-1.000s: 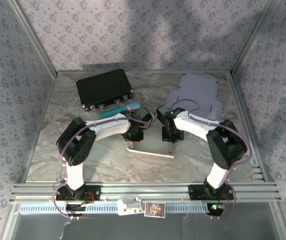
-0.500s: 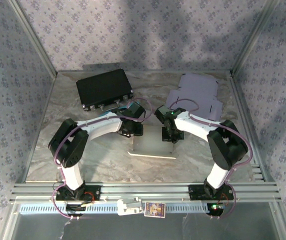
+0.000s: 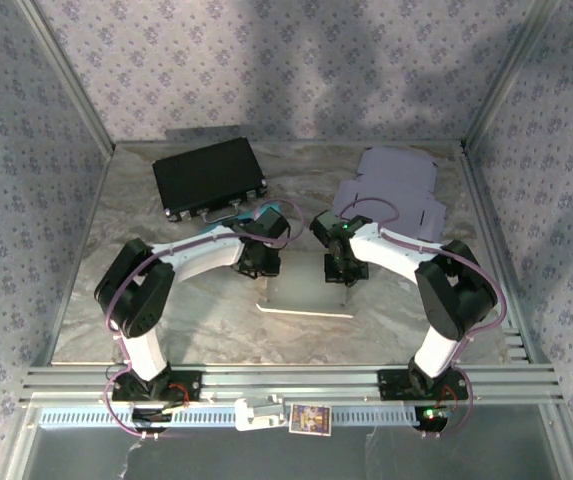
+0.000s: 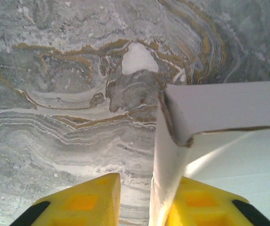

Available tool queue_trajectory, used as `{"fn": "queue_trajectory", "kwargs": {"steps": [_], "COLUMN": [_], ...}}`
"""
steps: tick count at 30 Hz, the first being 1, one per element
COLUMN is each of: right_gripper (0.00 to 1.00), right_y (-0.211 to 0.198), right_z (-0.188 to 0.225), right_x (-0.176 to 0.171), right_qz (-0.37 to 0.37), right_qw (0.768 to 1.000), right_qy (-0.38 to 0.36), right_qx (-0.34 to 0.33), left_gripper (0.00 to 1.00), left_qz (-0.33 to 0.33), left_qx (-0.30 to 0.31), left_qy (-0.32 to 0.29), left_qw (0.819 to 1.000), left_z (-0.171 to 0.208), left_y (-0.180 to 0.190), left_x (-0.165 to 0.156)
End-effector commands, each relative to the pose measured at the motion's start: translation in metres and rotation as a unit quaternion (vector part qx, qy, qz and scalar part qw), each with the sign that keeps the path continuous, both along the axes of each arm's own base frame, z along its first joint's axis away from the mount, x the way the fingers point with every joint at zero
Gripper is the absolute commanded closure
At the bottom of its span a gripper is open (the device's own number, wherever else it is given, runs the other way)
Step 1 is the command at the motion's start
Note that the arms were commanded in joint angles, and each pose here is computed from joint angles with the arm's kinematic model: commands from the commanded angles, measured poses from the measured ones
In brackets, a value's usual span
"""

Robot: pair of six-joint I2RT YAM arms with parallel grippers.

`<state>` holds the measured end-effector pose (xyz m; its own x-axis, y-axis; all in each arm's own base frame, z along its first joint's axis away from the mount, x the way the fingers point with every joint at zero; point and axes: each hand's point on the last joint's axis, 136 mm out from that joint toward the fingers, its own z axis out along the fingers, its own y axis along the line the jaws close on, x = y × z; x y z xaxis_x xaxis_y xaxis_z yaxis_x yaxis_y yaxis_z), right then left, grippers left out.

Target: Fold the paper box

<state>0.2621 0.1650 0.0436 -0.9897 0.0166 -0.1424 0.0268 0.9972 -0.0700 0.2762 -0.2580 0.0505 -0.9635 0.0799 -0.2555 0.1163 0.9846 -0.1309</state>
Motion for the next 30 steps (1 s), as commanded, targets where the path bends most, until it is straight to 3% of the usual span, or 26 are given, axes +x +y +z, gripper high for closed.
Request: {"fn": "queue_trajectory", "kwargs": {"steps": [1,3,8,19,22,25,30], "right_gripper": [1.00,1.00,1.00,1.00,1.00,1.00,1.00], "right_y": [-0.013,-0.012,-0.009,-0.008,-0.007,-0.009,-0.012], "right_z": [0.000,0.000,0.000,-0.002,0.000,-0.001,-0.003], "right_x": [-0.002,-0.002,-0.005,-0.013,-0.014,-0.019,-0.025], "right_qz": [-0.012,-0.014,-0.026,-0.088,-0.098,-0.113,-0.159], "right_qw": [1.000,1.000,1.000,0.995,0.994,0.991,0.983], "right_qy": [-0.005,-0.003,0.008,0.052,0.056,0.065,0.088], "right_qx": [-0.022,-0.020,-0.010,0.007,0.010,0.012,0.030], "left_gripper": [0.76,0.79,1.00,1.00,0.65,0.45,0.38], "left_qz": [-0.008,-0.001,0.013,0.026,0.022,0.019,0.042], "left_qx": [0.037,0.074,0.100,0.185,0.136,0.091,0.022], "left_qy": [-0.001,-0.002,-0.023,-0.017,-0.026,-0.049,-0.073], "left_qw": [0.999,0.997,0.995,0.982,0.990,0.994,0.996], "left_z": [0.000,-0.003,0.003,-0.005,0.002,0.029,0.083], "left_y": [0.007,0.015,0.012,0.015,-0.003,-0.016,-0.015], "left_x": [-0.005,-0.005,0.006,0.001,0.005,0.013,0.025]}}
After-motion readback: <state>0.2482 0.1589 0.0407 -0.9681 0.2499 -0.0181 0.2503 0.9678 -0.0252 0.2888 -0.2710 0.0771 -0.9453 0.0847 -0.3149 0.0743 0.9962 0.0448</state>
